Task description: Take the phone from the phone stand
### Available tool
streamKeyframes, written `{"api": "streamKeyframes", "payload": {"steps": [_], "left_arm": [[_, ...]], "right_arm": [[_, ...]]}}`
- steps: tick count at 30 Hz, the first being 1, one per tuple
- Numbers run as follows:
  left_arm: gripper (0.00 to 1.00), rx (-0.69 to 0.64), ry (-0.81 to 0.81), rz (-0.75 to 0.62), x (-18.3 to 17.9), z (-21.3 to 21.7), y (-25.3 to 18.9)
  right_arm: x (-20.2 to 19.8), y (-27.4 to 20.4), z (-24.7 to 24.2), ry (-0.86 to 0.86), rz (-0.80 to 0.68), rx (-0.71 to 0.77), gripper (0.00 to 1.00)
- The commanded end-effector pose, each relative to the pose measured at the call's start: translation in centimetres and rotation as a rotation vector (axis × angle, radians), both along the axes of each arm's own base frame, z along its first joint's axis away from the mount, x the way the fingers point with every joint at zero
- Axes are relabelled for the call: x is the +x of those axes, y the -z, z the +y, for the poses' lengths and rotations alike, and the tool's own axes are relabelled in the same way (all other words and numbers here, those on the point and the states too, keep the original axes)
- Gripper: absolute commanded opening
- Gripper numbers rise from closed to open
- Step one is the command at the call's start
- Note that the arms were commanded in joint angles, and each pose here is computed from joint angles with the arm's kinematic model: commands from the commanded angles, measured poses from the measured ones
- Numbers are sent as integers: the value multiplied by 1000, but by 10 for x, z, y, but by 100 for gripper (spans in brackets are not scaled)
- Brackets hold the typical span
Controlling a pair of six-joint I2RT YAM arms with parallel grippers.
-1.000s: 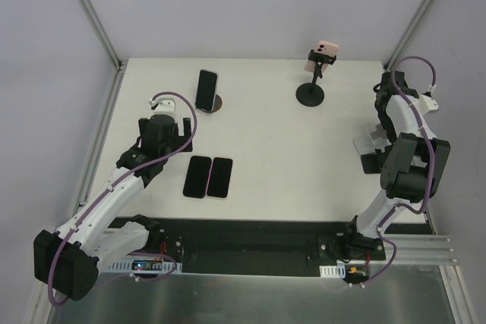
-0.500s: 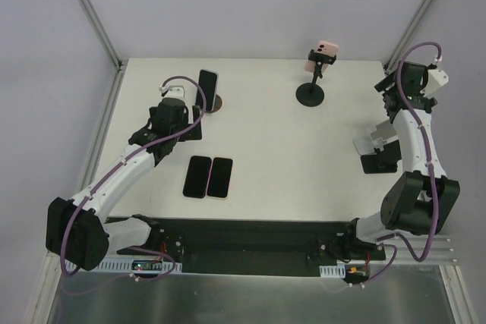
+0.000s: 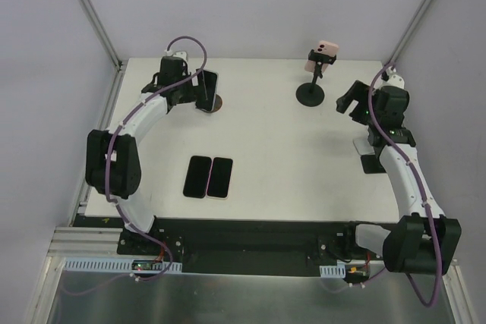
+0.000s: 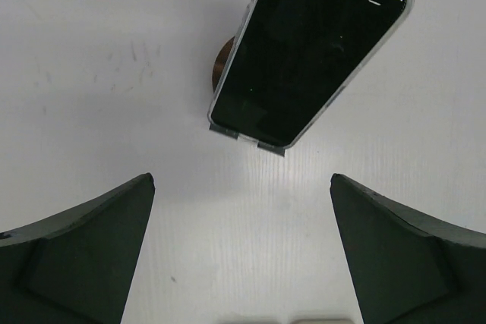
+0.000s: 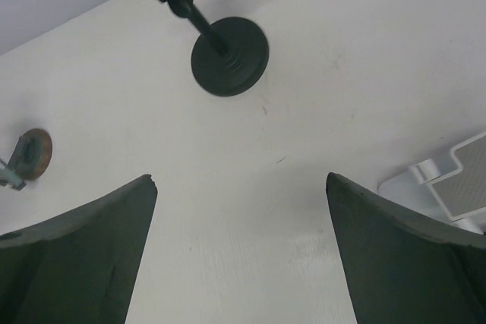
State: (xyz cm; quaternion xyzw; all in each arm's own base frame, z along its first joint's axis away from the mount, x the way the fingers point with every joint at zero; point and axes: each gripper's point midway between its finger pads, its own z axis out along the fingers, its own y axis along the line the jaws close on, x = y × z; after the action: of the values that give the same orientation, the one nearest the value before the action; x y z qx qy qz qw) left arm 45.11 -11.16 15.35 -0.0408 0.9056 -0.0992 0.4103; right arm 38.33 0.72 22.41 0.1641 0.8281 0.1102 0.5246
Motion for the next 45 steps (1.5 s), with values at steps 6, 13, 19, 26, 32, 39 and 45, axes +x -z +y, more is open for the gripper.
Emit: {"api": "streamKeyframes", "payload": {"steps": [6, 13, 19, 26, 32, 39, 45], "left_arm": [[99, -44, 312, -100, 62, -38, -5], [99, 18, 390, -160, 79, -41, 1], [99, 35, 390, -154, 87, -40, 19], [99, 49, 369, -172, 99, -38, 28], [99, 24, 377, -167, 103, -43, 34], [82, -2, 382, -157, 100, -47, 35], [53, -1, 387, -171, 94, -46, 25]], "right_arm": [[-27, -14, 34, -164, -80, 3, 96], [-43, -7, 31, -162, -48, -23, 96], [-47, -6, 30, -166, -35, -31, 96], [-47, -6, 35, -187, -28, -20, 96], [-48, -2, 39, -198, -15, 4, 96], [-50, 0, 40, -201, -10, 16, 96], [-52, 0, 41, -202, -13, 21, 96]]}}
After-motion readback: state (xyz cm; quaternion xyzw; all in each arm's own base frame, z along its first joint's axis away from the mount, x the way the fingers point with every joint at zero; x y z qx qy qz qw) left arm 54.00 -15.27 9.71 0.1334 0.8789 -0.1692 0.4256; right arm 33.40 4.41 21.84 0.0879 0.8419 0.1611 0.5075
